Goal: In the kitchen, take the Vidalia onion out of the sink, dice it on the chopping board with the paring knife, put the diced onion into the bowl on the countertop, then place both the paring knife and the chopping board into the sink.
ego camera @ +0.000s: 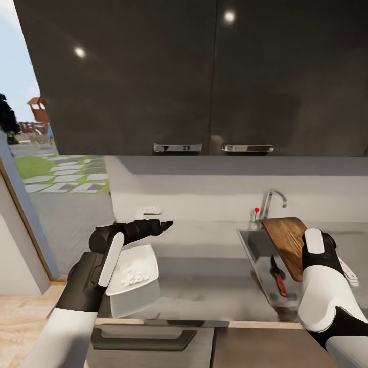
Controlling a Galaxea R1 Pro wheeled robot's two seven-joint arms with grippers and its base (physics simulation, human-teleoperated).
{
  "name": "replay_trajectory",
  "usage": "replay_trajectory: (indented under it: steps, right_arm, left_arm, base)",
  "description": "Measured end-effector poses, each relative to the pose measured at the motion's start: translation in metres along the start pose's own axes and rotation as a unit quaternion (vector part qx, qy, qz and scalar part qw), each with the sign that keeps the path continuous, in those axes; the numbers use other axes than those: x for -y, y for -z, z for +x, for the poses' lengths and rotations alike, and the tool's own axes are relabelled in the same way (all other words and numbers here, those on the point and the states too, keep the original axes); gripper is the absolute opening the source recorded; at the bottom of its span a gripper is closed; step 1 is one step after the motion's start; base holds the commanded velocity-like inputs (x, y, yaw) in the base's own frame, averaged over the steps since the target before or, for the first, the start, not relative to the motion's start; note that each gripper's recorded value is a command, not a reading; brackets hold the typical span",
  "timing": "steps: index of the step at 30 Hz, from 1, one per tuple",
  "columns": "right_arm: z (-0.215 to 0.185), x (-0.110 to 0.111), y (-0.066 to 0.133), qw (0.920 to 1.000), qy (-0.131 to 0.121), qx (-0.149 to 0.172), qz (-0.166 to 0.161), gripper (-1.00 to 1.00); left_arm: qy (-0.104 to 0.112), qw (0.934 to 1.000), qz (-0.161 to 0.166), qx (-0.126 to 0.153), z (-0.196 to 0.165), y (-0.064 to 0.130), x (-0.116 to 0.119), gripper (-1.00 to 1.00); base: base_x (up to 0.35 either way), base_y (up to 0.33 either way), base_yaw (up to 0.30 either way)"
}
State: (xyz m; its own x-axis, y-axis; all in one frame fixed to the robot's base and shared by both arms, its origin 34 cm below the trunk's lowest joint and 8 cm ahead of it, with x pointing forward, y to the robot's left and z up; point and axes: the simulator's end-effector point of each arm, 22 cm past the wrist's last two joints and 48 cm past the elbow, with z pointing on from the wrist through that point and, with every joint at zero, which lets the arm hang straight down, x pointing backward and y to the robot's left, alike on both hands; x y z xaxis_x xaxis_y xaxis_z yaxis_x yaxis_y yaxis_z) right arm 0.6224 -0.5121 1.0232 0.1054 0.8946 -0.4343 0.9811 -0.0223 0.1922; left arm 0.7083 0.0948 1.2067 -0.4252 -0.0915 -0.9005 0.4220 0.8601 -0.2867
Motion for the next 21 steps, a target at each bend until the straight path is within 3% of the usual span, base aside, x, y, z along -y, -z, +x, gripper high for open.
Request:
replay_trajectory:
  steps: [15, 21]
  right_arm:
    - [0.0038, 0.0002, -0.0018, 1.0, 0.004, -0.003, 0.002, -1.0]
    - [0.0037, 0.0007, -0.0014, 1.0, 0.004, -0.004, 0.002, -1.0]
  left_arm:
    - [0.0, 1.0, 0.0, 0.001, -0.0002, -0.0002, -0.0001, 1.0]
    - [0.0, 1.0, 0.0, 0.0, -0.0002, 0.0003, 0.0003, 1.0]
  base:
    - [0.026, 0.0, 0.0]
    - [0.216, 0.0, 0.0]
